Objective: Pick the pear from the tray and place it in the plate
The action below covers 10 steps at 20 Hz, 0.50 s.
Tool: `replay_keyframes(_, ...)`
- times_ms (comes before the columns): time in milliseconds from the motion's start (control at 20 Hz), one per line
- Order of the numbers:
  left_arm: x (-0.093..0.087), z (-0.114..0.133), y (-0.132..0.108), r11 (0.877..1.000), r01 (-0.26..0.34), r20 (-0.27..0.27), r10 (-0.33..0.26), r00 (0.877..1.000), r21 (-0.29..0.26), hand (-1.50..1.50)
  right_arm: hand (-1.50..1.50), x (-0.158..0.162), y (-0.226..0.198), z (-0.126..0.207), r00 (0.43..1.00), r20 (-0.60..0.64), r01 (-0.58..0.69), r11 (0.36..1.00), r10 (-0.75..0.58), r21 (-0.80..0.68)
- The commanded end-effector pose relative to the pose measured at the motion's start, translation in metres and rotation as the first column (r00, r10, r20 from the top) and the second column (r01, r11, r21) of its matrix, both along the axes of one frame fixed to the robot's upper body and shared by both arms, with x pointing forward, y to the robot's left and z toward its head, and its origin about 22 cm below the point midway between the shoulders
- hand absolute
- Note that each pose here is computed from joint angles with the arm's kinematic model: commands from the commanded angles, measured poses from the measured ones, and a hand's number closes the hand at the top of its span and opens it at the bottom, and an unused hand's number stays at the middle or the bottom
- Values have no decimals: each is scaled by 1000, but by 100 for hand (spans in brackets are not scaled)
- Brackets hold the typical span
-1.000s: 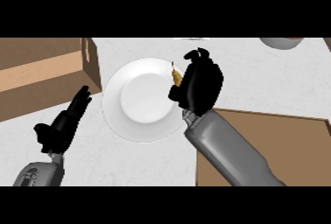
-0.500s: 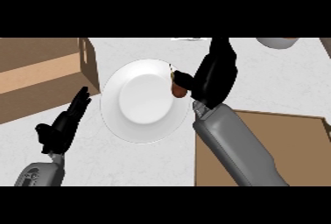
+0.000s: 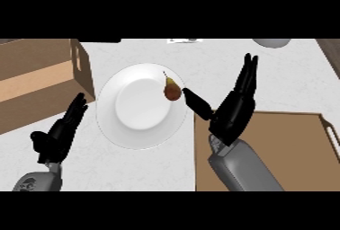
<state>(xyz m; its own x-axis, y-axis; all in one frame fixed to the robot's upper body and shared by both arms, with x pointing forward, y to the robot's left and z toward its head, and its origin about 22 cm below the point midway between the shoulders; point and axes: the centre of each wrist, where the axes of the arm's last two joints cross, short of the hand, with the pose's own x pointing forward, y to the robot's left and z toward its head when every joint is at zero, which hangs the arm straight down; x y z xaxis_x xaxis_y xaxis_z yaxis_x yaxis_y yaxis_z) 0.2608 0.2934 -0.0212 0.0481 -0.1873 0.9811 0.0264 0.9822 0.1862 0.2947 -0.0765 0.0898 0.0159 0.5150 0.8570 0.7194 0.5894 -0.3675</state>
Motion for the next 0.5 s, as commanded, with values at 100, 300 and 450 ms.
replay_keyframes(100,-3,-1,15,999,-52,1,52,999,6,0,-150,-73,11,-39,1000,2,-27,975,28,221)
replay_keyframes(300,-15,3,21,999,-41,2,41,999,1,0,-150,-118,6,-69,1000,7,-22,974,21,224)
replay_keyframes(450,-15,-6,11,999,-39,-10,39,999,-3,0,-150,-141,10,-68,999,-15,-25,977,29,210)
